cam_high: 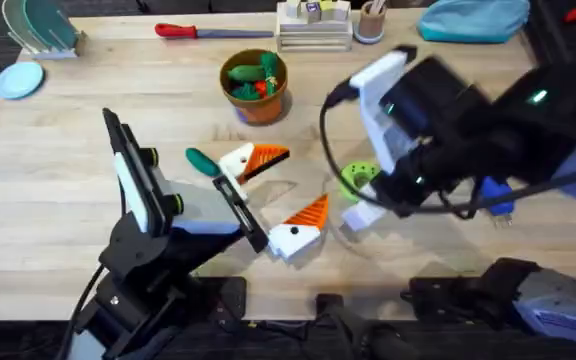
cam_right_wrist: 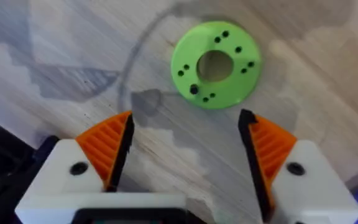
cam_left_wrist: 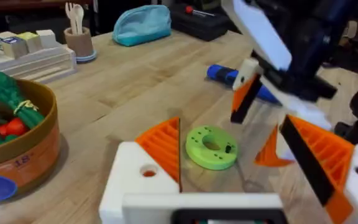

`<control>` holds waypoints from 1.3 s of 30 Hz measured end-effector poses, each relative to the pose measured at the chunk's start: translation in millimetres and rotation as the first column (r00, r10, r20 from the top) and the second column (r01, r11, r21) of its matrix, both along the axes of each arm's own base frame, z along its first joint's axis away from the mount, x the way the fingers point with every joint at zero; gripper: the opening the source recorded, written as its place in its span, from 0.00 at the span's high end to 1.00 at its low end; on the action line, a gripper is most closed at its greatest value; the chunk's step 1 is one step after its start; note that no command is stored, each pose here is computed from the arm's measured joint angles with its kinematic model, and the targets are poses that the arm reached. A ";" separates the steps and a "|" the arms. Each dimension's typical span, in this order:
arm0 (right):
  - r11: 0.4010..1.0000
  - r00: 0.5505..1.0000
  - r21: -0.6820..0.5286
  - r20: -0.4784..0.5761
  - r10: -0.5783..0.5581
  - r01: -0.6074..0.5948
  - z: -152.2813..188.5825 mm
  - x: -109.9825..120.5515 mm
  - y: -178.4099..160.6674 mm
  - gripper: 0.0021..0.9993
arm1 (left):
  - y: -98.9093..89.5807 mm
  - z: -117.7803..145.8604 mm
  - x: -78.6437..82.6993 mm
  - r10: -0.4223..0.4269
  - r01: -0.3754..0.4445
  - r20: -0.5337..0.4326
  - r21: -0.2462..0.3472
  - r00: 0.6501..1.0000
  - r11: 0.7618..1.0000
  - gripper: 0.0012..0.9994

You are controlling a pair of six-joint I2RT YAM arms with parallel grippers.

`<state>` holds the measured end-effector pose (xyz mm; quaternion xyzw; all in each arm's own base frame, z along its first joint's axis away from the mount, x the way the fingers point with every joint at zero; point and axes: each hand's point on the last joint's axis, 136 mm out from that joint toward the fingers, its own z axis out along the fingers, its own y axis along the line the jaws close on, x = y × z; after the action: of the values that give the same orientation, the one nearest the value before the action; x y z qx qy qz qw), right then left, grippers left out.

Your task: Pick up the gripper from the table and insert it into the empty holder that is missing its gripper. Then pick up a screw, insert it into the mounting hole, and use the screwdriver to tighten it. Finally, clean up the table by picking up the vegetable and placing it into the bucket.

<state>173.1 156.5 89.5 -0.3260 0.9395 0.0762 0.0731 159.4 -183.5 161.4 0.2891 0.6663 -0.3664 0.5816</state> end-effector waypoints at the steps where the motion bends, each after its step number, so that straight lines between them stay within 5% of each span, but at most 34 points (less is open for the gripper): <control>1: 1.000 1.000 -0.005 -0.001 -0.003 0.003 -4.7 -2.8 1.2 0.02 | 0.0 0.0 0.0 0.000 0.000 0.000 0.000 1.000 1.000 0.01; 7: 0.998 0.998 0.044 0.046 -0.052 0.050 -11.4 4.1 17.4 0.02 | 0.0 0.0 0.0 0.000 0.000 0.000 0.000 1.000 1.000 0.01; 10: 0.995 0.995 0.067 0.065 -0.075 0.070 -9.5 10.1 22.0 0.12 | 0.0 0.0 0.0 0.000 0.000 0.000 0.000 1.000 1.000 0.01; 21: 0.996 0.996 -0.009 -0.006 -0.093 0.093 -33.3 6.8 18.2 0.21 | 0.0 0.1 0.0 0.000 0.000 0.000 0.000 1.000 1.000 0.01; 29: 0.995 0.995 -0.014 0.000 -0.101 0.101 -33.7 8.3 17.6 0.42 | 0.0 0.0 0.0 0.000 0.000 0.000 0.000 1.000 1.000 0.01; 31: 0.995 0.995 -0.012 0.001 -0.102 0.102 -33.6 8.6 17.8 0.42 | 0.0 0.0 0.0 0.000 0.000 0.000 0.000 1.000 1.000 0.01; 35: 0.993 0.993 0.001 0.011 -0.120 0.120 -32.8 12.1 20.3 0.18 | 0.0 0.0 0.0 0.000 0.000 0.000 0.000 1.000 1.000 0.01; 39: 0.991 0.991 0.002 0.015 -0.132 0.132 -32.6 13.3 20.4 0.21 | 0.1 0.0 0.1 0.000 0.000 0.000 0.000 1.000 1.000 0.01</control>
<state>186.5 176.8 56.9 -0.2637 0.9583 0.0692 0.0853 159.4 -183.4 161.4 0.2889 0.6663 -0.3663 0.5817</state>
